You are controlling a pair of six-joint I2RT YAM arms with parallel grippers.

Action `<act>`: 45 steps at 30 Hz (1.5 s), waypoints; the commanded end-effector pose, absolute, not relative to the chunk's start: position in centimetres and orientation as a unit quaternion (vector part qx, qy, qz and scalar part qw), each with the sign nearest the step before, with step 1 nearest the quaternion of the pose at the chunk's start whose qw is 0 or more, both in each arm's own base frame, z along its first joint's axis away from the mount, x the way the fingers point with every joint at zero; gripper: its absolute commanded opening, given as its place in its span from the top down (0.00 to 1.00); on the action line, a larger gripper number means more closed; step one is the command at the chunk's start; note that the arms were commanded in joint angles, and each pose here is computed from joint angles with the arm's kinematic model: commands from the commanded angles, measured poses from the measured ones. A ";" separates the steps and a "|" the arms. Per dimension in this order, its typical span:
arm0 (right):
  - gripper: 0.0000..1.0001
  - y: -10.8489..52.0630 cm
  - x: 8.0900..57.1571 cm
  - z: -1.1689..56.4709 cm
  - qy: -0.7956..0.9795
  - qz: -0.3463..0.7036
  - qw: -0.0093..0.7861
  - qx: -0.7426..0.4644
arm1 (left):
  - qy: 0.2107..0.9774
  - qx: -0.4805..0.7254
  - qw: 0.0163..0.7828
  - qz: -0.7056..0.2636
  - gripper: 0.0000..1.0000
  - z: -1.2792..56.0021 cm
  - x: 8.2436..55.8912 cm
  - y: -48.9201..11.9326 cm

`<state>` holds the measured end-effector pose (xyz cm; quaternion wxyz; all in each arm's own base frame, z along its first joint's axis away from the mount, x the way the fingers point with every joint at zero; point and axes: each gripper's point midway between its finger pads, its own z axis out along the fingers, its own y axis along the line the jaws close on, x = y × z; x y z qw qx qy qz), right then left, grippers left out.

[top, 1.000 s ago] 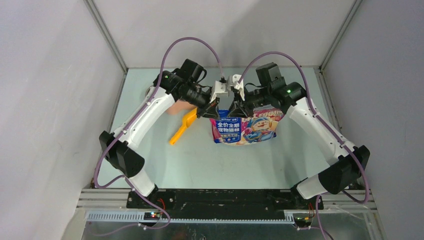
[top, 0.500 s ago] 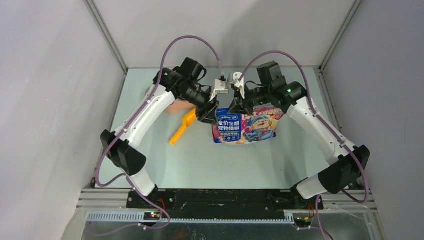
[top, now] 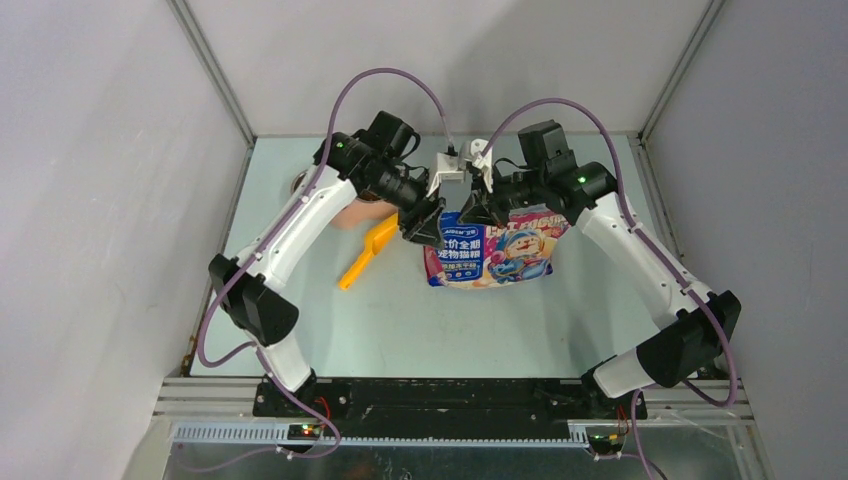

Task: Serve the pet food
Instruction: Close the pet food bag at the center of the board.

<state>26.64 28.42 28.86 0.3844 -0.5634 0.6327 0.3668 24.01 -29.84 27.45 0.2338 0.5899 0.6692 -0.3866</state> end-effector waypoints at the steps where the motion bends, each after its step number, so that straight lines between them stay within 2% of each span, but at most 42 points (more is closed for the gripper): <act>1: 1.00 28.3 25.5 28.4 0.632 0.358 0.370 -0.579 | 0.625 0.585 0.324 -0.404 0.29 33.1 24.6 -31.6; 2: 1.00 28.3 25.4 28.4 0.632 0.359 0.370 -0.579 | 0.626 0.579 0.338 -0.398 0.23 33.4 25.2 -31.5; 4: 1.00 28.3 25.4 28.3 0.632 0.359 0.369 -0.579 | 0.627 0.575 0.353 -0.390 0.19 33.7 25.3 -31.3; 12: 1.00 28.5 25.3 28.2 0.631 0.367 0.366 -0.577 | 0.630 0.548 0.398 -0.380 0.14 34.5 26.5 -31.7; 17: 1.00 28.3 25.3 28.1 0.633 0.363 0.368 -0.576 | 0.624 0.547 0.408 -0.381 0.03 34.8 26.2 -31.4; 19: 1.00 28.2 25.4 28.2 0.633 0.366 0.369 -0.574 | 0.616 0.539 0.417 -0.395 0.02 35.0 26.0 -31.4; 22: 1.00 28.1 25.4 28.5 0.632 0.377 0.370 -0.567 | 0.602 0.532 0.439 -0.402 0.01 35.5 26.0 -31.5; 33: 1.00 27.9 24.9 29.7 0.615 0.412 0.381 -0.554 | 0.607 0.546 0.401 -0.416 0.02 33.8 25.3 -31.7; 41: 1.00 27.6 24.7 30.4 0.609 0.426 0.380 -0.551 | 0.634 0.565 0.378 -0.369 0.04 31.3 26.1 -31.2; 45: 1.00 27.5 24.5 30.7 0.605 0.439 0.377 -0.547 | 0.642 0.566 0.376 -0.356 0.08 30.6 26.5 -31.1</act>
